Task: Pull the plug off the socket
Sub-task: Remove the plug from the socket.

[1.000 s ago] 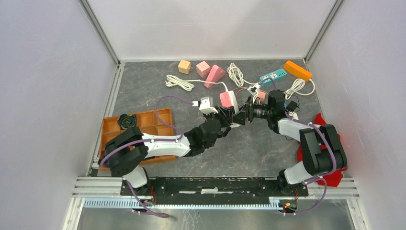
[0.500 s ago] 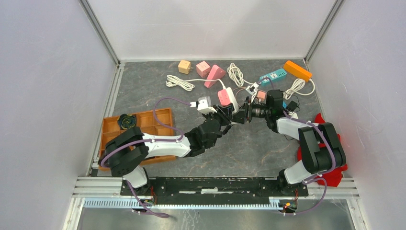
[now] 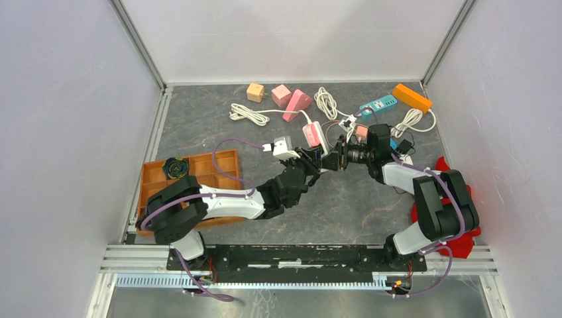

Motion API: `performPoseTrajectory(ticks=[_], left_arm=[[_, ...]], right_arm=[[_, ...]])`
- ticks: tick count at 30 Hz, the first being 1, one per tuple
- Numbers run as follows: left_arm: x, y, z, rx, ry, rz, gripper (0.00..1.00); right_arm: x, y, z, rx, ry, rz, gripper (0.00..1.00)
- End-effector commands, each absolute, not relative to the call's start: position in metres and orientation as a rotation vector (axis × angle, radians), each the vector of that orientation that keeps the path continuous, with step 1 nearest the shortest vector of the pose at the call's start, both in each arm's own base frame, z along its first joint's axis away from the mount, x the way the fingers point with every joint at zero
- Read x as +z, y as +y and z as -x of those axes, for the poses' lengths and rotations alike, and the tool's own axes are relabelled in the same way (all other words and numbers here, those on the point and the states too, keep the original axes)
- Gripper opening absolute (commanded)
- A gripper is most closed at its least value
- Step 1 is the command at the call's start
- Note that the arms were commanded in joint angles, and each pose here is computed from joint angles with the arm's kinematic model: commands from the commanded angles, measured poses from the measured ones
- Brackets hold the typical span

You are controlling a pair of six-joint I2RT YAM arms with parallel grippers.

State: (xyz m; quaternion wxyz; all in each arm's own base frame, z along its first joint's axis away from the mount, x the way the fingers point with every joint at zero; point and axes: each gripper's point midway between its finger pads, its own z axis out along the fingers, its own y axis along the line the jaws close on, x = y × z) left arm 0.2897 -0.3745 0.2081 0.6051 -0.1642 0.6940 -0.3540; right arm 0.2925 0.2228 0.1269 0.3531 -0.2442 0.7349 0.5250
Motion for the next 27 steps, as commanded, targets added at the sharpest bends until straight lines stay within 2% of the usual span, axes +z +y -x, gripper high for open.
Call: performPoseTrajectory(ticks=[1,8,18,27], left_arm=[[0.24,-0.382,-0.281,-0.968,1.503,0.495,0.02],[0.238,-0.381,-0.275,-0.972,1.519,0.509,0.02],[0.229,-0.371,-0.267,-0.963,1.559,0.499,0.02],[0.241,-0.366,-0.246,-0.975,1.57,0.253,0.02]], right_arm=[[0.132,0.212,-0.318,1.185,1.909,0.577,0.0],[0.126,0.197,-0.33,1.04,1.953,0.521,0.0],[0.133,0.197,-0.33,1.044,1.924,0.549,0.0],[0.146,0.197,-0.326,1.061,1.864,0.609,0.0]])
